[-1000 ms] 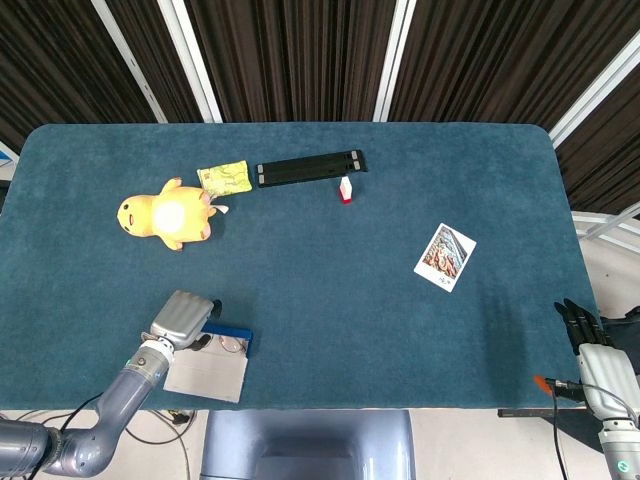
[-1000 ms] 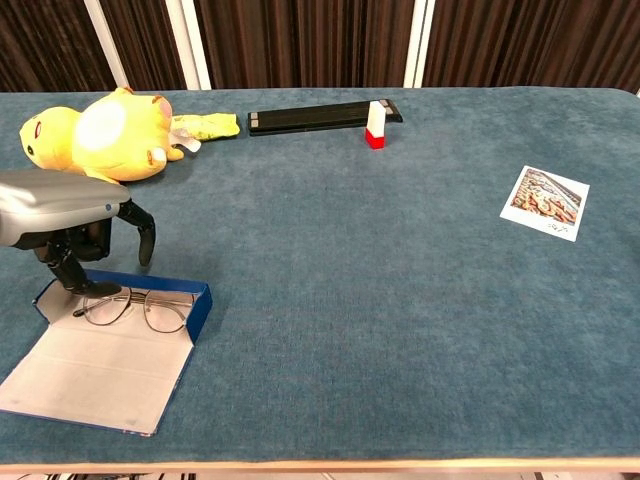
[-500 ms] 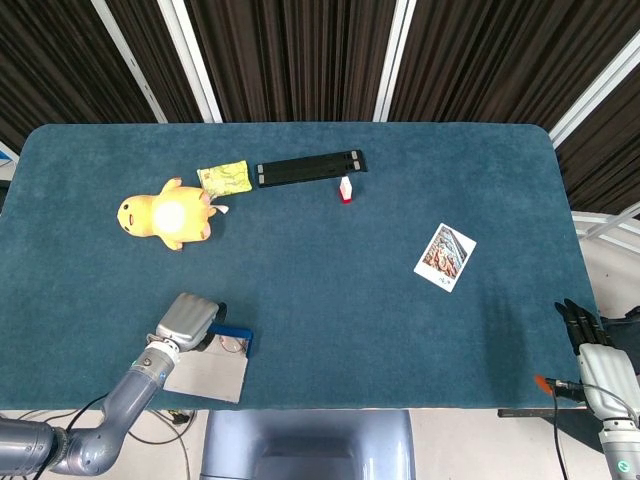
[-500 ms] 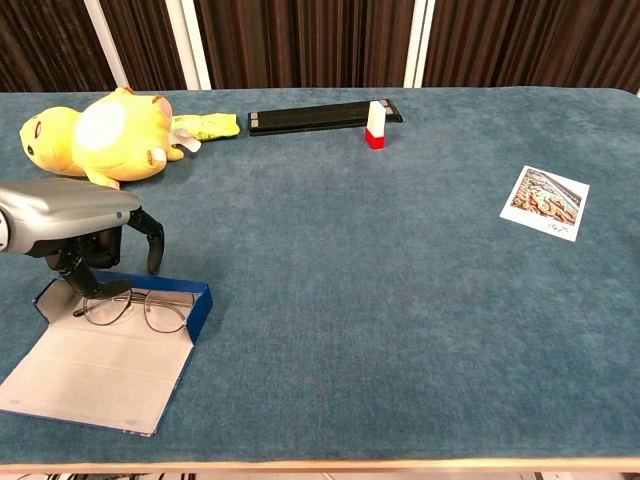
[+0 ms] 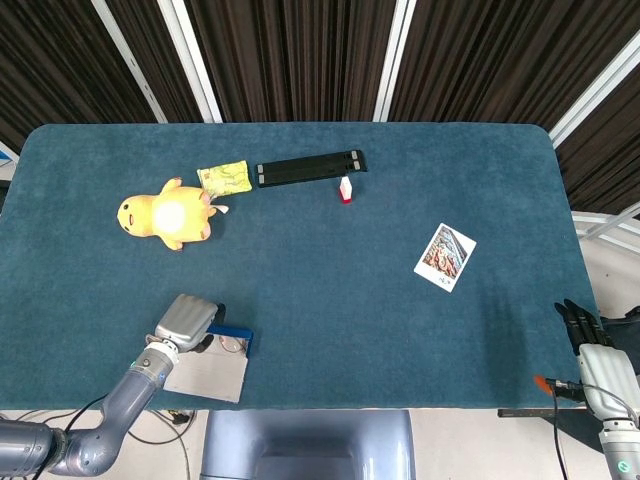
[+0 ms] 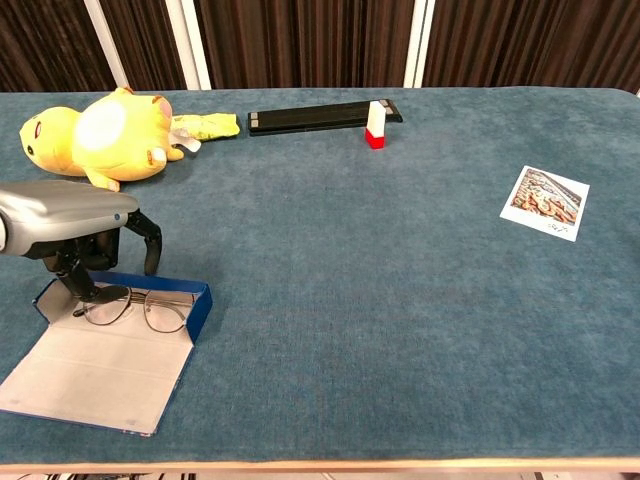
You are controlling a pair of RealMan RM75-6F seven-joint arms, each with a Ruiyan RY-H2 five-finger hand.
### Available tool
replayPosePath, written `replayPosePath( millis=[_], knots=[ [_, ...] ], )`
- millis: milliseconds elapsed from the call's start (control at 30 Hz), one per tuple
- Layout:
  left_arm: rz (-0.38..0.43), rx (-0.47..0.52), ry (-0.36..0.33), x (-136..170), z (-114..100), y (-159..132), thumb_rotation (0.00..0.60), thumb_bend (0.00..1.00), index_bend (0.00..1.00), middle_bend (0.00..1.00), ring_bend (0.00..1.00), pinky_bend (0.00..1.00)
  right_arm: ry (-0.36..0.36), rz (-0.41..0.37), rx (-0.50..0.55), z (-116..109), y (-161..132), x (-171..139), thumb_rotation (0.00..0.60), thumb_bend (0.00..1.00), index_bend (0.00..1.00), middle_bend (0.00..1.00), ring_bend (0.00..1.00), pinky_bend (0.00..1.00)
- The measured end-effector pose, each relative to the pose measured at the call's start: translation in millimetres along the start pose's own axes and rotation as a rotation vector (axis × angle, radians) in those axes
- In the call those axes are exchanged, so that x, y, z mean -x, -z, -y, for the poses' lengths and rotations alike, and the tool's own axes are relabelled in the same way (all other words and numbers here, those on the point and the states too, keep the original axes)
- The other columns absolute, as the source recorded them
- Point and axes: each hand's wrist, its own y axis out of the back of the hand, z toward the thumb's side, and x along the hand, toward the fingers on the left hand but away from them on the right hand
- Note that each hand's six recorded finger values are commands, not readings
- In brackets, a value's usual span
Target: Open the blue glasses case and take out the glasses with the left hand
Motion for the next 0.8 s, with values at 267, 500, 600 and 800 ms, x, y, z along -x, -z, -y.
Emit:
replayPosePath(
  millis=[267,500,600,800],
  knots=[
    [-0.002,0.004,-0.005,-3,1,-1,0.6,0.36,0.51,1.0,0.87,0.95,-0.001,0.001,0.0,0,0,0,0.6,0.13,0.0,0.0,0.0,0.2],
    [-0.016,0.014,-0.018,-2,-1,3,0.6,0.36,0.6,1.0,0.87,0.95,-0.002,0.001,0.0,0,0,0,0.6,0.13,0.0,0.0,0.0,0.2],
    [-0.026,0.023,-0.036,-3,-5,6,0.6,0.36,0.61,1.0,0.87,0.95,-0.002,0.002,0.0,0,0,0,0.6,0.13,0.0,0.0,0.0,0.2],
    [-0.062,0.039,-0.089,-6,-17,14,0.6,0.36,0.61,1.0,0.87,0.95,-0.003,0.004,0.0,0,1,0,0.6,0.13,0.0,0.0,0.0,0.2]
  ],
)
